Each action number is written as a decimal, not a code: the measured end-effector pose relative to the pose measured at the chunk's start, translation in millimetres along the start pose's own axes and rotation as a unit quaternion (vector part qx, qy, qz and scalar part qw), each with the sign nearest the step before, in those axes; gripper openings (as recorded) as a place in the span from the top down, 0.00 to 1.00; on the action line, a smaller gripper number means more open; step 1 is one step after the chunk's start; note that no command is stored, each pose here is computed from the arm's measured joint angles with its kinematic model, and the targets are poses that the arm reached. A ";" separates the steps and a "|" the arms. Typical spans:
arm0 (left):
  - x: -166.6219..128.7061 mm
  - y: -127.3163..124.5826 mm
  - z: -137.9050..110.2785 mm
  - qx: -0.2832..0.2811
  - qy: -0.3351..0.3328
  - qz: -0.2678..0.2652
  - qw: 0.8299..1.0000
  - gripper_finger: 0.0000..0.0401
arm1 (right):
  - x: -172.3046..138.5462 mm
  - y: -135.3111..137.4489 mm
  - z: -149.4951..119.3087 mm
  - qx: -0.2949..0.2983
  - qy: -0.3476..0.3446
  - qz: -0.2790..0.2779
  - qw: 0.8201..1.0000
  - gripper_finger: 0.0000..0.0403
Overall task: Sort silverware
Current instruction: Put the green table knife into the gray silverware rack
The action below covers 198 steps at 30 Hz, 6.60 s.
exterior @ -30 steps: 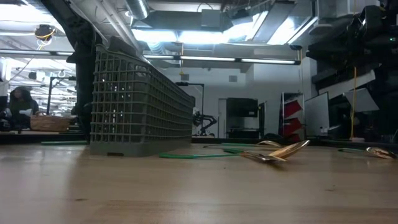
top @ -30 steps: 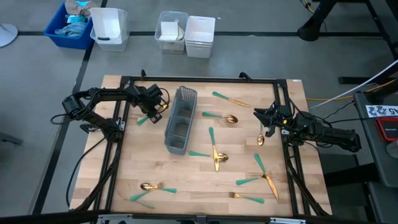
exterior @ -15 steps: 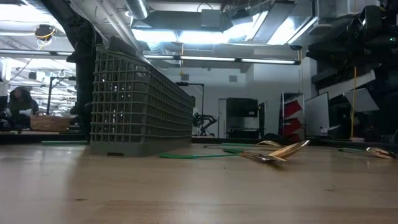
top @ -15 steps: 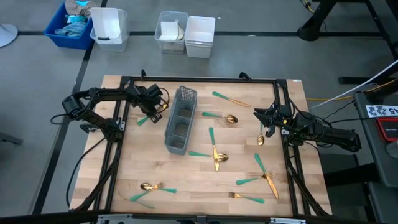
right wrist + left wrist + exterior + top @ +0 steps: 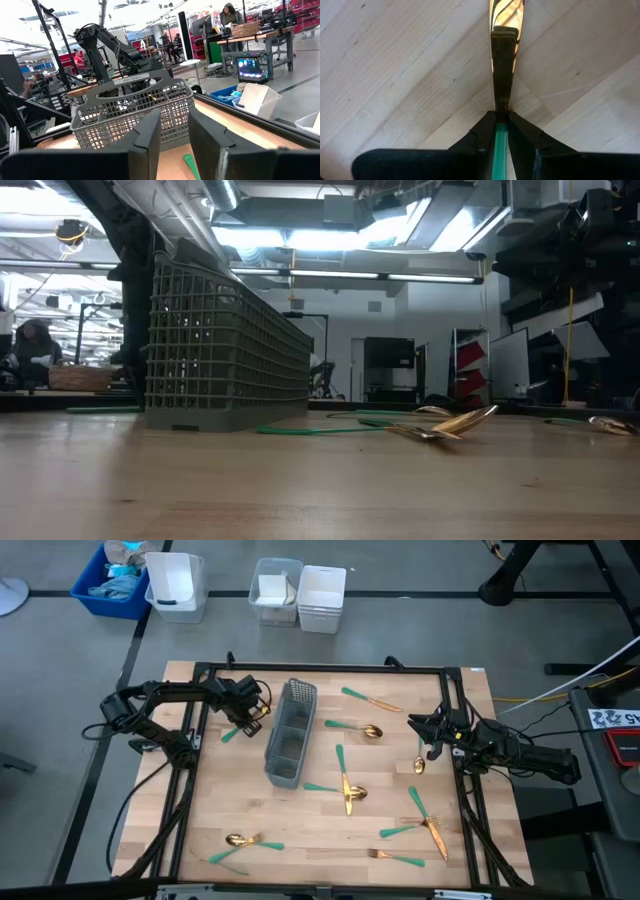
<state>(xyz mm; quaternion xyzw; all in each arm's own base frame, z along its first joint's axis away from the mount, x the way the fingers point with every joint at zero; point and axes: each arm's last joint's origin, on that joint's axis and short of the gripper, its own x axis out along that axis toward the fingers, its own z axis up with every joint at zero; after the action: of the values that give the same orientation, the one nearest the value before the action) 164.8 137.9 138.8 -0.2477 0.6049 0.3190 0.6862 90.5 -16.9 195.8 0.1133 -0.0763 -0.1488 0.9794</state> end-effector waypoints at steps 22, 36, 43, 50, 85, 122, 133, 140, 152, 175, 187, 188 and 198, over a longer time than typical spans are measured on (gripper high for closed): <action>-26.5 -2.2 30.7 0.001 -0.062 -0.008 0.998 0.90 | 0.0 0.0 0.0 0.000 0.000 0.000 1.000 0.75; -31.4 7.4 36.7 -0.016 -0.073 -0.004 0.997 0.91 | 0.0 0.0 0.0 0.000 0.000 0.000 1.000 0.75; -31.0 14.8 37.3 -0.030 -0.072 -0.001 0.997 0.99 | 0.0 0.0 0.0 0.000 0.000 0.000 1.000 0.75; -30.9 15.2 37.2 -0.027 -0.072 -0.001 0.997 0.98 | 0.0 0.0 0.0 0.000 0.000 0.000 1.000 0.75; 14.4 12.4 47.1 0.039 -0.007 0.016 0.999 0.76 | 0.0 0.0 0.0 0.000 0.000 0.000 1.000 0.75; 8.9 4.1 14.6 0.048 0.148 0.035 0.987 0.85 | 0.0 0.0 0.0 0.000 0.000 0.000 1.000 0.75; 8.8 4.2 15.1 0.061 0.147 0.034 0.987 0.85 | 0.0 0.0 0.0 0.000 0.000 0.000 1.000 0.75; 8.8 4.2 15.4 0.069 0.146 0.034 0.986 0.85 | 0.0 0.0 0.0 0.000 0.000 0.000 1.000 0.75; 9.3 3.9 17.8 0.070 0.132 0.033 0.988 0.85 | 0.0 0.0 0.0 0.000 0.000 0.000 1.000 0.75; 10.2 4.0 20.4 0.094 0.119 0.036 0.988 0.70 | 0.0 0.0 0.0 0.000 0.000 0.000 1.000 0.75; 10.2 3.8 20.7 0.079 0.117 0.035 0.989 0.72 | 0.0 0.0 0.0 0.000 0.000 0.000 1.000 0.75; 10.2 3.8 20.7 0.079 0.117 0.035 0.989 0.72 | 0.0 0.0 0.0 0.000 0.000 0.000 1.000 0.75; 0.3 3.6 21.9 0.070 0.117 0.014 0.991 0.72 | 0.0 0.0 0.0 0.000 0.000 0.000 1.000 0.75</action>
<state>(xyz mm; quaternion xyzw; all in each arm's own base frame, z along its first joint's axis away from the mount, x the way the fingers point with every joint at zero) 176.9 156.3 141.9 -0.2261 0.7050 0.2545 0.6222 90.6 -16.8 195.8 0.1133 -0.0762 -0.1486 0.9794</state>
